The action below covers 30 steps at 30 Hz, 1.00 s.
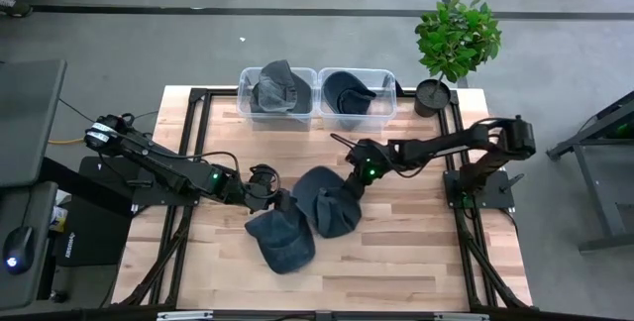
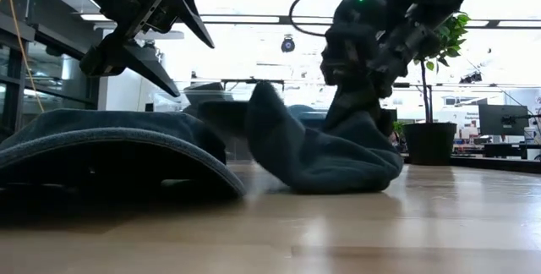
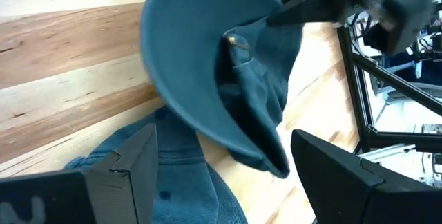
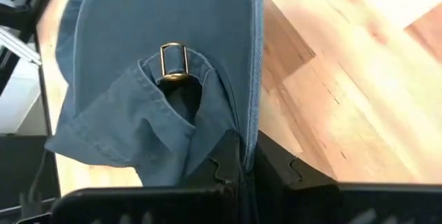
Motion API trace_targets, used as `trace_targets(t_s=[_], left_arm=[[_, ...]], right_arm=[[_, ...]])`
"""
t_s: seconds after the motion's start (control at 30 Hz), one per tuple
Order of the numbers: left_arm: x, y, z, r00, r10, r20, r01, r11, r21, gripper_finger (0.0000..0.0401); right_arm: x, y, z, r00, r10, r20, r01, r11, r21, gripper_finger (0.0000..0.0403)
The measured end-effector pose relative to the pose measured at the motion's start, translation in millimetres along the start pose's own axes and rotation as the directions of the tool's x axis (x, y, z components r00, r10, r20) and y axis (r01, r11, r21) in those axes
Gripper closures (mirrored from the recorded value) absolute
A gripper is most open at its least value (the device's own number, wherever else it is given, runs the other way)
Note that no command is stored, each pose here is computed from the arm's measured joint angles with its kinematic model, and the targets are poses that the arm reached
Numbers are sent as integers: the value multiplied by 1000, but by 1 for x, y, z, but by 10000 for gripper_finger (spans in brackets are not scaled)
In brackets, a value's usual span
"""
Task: Pick and place caps into container
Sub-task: Put the right blue cap into the right transparent container
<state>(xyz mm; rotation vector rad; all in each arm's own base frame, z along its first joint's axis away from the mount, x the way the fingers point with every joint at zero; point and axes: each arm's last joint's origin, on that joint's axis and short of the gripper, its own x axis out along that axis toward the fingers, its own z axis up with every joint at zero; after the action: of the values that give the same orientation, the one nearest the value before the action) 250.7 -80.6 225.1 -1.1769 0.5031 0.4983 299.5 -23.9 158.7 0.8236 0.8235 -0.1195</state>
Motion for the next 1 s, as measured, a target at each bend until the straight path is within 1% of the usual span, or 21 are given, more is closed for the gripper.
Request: trace_targets(t_s=[0.13, 0.57, 0.8, 1.0], left_arm=[[0, 0, 0, 1000, -5, 0, 5, 1000, -2, 139], [0, -1, 0, 1000, -10, 2, 10, 1000, -4, 139], [0, -1, 0, 1000, -9, 0, 9, 1000, -4, 139], [0, -1, 0, 1000, -9, -6, 9, 1000, -4, 139]], right_arm=[[-14, 5, 1, 1000, -11, 20, 11, 1000, -21, 388], [-61, 21, 5, 986, -23, 163, 37, 996, -81, 388], [-92, 17, 13, 963, -55, 265, 82, 993, -90, 388], [-124, 7, 23, 926, -76, 370, 113, 990, -79, 388]])
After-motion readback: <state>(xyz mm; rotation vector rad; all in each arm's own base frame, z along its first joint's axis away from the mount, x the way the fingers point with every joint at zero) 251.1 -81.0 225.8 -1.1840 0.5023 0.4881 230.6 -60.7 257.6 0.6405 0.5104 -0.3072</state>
